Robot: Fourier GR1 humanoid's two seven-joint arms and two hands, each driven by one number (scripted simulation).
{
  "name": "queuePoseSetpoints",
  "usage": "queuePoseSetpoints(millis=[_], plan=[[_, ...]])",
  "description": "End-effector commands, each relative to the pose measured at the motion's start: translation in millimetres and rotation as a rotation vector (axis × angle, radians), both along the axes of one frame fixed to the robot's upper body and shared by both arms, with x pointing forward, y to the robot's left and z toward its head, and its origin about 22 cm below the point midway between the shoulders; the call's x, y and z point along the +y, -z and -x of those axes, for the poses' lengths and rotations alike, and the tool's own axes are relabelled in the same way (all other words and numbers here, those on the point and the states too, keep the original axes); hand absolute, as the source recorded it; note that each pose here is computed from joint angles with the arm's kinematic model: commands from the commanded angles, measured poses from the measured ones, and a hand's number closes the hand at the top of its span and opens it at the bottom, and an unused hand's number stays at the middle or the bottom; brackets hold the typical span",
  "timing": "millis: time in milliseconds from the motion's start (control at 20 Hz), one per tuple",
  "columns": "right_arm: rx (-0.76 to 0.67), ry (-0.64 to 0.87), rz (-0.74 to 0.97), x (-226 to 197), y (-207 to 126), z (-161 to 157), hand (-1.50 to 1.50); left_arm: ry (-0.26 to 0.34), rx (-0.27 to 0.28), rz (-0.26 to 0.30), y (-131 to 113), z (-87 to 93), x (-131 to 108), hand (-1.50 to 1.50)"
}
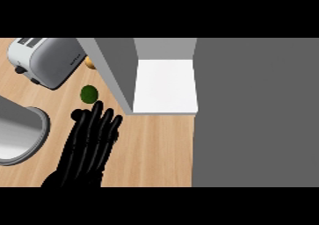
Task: Pick up the wine, place it into the cabinet and close the cabinet
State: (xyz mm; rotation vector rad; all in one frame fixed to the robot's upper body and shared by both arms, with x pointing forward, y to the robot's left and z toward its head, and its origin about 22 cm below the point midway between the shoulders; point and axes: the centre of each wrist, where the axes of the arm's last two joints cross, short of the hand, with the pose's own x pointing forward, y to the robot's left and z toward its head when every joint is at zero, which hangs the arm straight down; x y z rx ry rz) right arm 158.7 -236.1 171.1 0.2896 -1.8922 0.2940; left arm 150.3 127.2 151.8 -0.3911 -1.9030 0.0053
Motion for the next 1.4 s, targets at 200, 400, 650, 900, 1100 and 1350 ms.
queuePoseSetpoints(millis=[200, 400, 650, 900, 1100, 1350], plan=[[-0.035, -0.008, -0.009, 2.7, -16.6, 11.1, -1.5, -0.072, 0.007, 0.021, -16.6, 22.4, 0.9, -1.5], [-0.038, -0.001, 0.0, 6.9, -32.4, 11.6, -1.5, -0.124, 0.026, 0.0, -20.5, 1.1, 25.5, -1.5], [-0.036, 0.0, 0.008, 4.2, -23.9, 24.3, -1.5, -0.158, 0.026, -0.009, -22.1, 15.4, 29.6, -1.5], [-0.05, 0.009, 0.005, -2.4, -40.9, 33.6, -1.5, -0.183, 0.044, -0.035, -27.5, 16.8, 67.9, -1.5], [-0.052, 0.038, 0.004, -1.1, -31.4, 15.3, -1.5, -0.228, 0.069, 0.001, -17.2, -10.1, 75.1, -1.5], [-0.029, 0.005, -0.01, -3.8, -29.5, 26.8, -1.5, -0.223, 0.125, -0.002, 3.1, -24.3, 93.2, -1.5]])
